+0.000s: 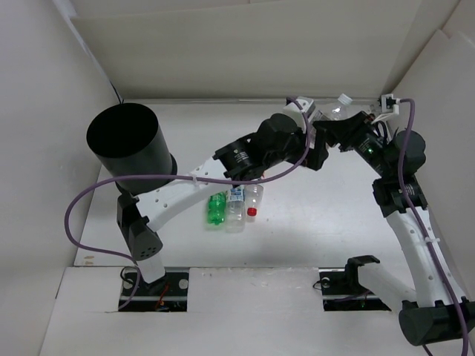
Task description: Put the plastic bottles in the bin
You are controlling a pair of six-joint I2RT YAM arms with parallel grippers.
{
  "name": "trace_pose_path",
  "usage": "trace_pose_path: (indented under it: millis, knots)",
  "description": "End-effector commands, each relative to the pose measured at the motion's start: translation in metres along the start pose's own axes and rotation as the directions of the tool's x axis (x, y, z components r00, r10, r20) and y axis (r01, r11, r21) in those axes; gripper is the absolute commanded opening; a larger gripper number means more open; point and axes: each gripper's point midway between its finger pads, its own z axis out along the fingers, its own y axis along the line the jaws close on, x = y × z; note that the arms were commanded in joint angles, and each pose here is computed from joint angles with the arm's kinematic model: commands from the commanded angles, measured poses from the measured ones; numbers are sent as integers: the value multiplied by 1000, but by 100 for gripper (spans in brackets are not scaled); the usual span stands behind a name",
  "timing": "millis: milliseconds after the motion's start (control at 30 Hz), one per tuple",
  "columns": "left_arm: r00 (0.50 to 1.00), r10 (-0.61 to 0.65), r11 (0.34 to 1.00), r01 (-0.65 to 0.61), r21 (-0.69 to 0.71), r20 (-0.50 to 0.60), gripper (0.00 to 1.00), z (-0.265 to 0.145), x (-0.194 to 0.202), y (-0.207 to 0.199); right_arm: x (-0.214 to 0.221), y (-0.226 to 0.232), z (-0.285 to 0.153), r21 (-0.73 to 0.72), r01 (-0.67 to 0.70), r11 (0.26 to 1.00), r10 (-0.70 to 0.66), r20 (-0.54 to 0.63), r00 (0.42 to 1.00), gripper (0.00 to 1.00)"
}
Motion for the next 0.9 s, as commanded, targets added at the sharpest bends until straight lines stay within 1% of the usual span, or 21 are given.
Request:
trace_pose_path:
  millis: [0, 100, 133, 167, 200, 233, 267, 300, 367, 400, 467, 500, 533, 567, 600, 667, 700, 733, 800, 833, 867]
  knots:
    - [997, 56, 971, -65, -232, -49, 100, 25, 28, 71, -20, 105, -35, -318, 27, 948, -31, -9, 999, 0]
    - [996, 69, 990, -75, -115, -58, 88, 24, 30, 51, -16, 104, -32, -323, 15, 946, -26, -30, 999, 0]
    - [997, 65, 995, -68, -79, -38, 60, 23, 23, 43, -12, 98, -28, -311, 3, 950, -17, -44, 999, 2]
    - [997, 65, 996, -68, -61, -44, 38, 22, 24, 40, -11, 95, -25, -306, -3, 952, -13, -50, 999, 5]
    - [997, 64, 996, -66, -57, -33, 21, 21, 22, 39, -11, 97, -25, -315, 22, 949, -35, -36, 999, 12]
    - [998, 54, 997, -55, -62, -21, 14, 18, 18, 39, -11, 97, -24, -315, 34, 948, -46, -32, 998, 31]
    - [999, 53, 994, -52, -93, 13, 7, 15, 9, 43, -12, 97, -23, -313, 42, 949, -52, -23, 998, 85]
    - [999, 42, 992, -39, -119, 24, 5, 13, 7, 48, -17, 95, -23, -296, 84, 952, -83, 17, 996, 100]
    - [996, -13, 984, 29, -177, 91, 4, 6, -15, 69, -19, 83, -22, -251, 136, 958, -130, 42, 991, 100]
    - [993, -37, 972, 61, -225, 110, 4, -1, -22, 85, -20, 68, -19, -195, 159, 968, -151, 58, 987, 100]
    - [986, -103, 943, 139, -301, 132, 2, -15, -39, 116, -14, 28, -15, -59, 211, 976, -210, 24, 977, 100]
    - [972, -144, 902, 205, -379, 183, 1, -28, -57, 157, -12, 13, -13, -10, 225, 974, -225, 10, 974, 100]
    - [958, -195, 870, 269, -414, 211, 0, -34, -63, 180, -7, -11, -14, 80, 240, 967, -240, -14, 971, 100]
    - [944, -209, 848, 305, -433, 257, 0, -54, -79, 196, 3, -28, -11, 119, 238, 964, -235, -45, 971, 100]
    - [932, -221, 801, 342, -492, 288, 0, -74, -87, 234, 11, -45, -5, 152, 235, 960, -226, -75, 971, 100]
    - [911, -216, 717, 392, -576, 352, 0, -108, -98, 274, 34, -62, 6, 156, 241, 958, -217, -153, 964, 100]
    - [899, -212, 692, 415, -591, 382, 0, -128, -107, 285, 51, -79, 18, 168, 235, 957, -197, -214, 957, 100]
    - [880, -221, 658, 453, -601, 420, 0, -149, -115, 312, 65, -87, 22, 170, 233, 957, -187, -251, 950, 100]
    - [866, -232, 640, 479, -601, 442, 0, -173, -118, 335, 87, -89, 34, 138, 237, 962, -190, -286, 939, 100]
    - [839, -229, 607, 519, -601, 493, 0, -197, -125, 364, 100, -96, 42, 133, 230, 964, -181, -310, 934, 100]
    - [833, -255, 630, 529, -569, 492, 0, -202, -125, 369, 108, -95, 47, 112, 227, 968, -181, -321, 930, 100]
